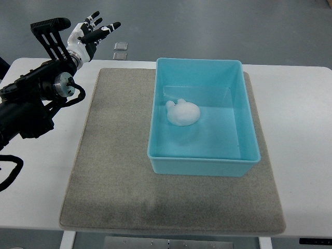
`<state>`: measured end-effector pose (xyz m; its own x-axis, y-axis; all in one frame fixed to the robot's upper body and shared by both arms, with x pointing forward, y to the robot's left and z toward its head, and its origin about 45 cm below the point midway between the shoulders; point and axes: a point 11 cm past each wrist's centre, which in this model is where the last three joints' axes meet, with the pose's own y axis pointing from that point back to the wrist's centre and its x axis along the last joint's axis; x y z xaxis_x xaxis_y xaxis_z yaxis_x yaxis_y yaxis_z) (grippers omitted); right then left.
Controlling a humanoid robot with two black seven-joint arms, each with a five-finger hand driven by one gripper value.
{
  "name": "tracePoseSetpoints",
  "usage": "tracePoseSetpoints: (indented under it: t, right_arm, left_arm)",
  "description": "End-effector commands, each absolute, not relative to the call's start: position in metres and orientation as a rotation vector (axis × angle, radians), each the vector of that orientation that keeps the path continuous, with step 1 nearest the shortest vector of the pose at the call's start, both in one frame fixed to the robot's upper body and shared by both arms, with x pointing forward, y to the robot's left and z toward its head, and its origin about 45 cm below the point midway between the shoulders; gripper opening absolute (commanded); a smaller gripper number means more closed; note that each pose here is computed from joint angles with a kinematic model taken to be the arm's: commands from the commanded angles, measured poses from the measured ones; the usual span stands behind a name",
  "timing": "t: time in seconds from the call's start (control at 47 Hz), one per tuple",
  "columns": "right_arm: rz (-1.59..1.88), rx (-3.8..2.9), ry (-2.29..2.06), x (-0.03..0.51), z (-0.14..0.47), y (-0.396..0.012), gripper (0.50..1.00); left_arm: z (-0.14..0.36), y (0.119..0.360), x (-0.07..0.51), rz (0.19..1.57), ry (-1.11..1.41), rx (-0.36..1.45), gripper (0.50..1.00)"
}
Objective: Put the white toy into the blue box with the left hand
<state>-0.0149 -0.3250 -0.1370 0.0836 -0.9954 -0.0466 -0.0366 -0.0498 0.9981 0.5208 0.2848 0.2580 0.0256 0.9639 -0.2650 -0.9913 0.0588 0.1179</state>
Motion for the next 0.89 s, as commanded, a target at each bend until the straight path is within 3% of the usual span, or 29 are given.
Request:
tracePoseSetpoints:
  t: [0.0, 0.34, 0.872]
  right_arm:
    - [-1.164, 1.311, -1.152, -0.015, -0.137, -0.325, 0.936]
    - [-1.163, 1.313, -1.154, -0.014, -0.137, -0.325, 0.936]
    - [-1.164, 1.311, -1.152, -0.015, -0.137, -0.325, 0.936]
  left_arm:
    - [0.259, 0.282, 0.521, 1.454, 0.333, -0.153, 0.992]
    - [0.262, 0.270, 0.513, 1.263, 0.443, -0.353, 0.992]
    - [0.258, 0.278, 0.511, 1.284, 0.462, -0.401, 0.992]
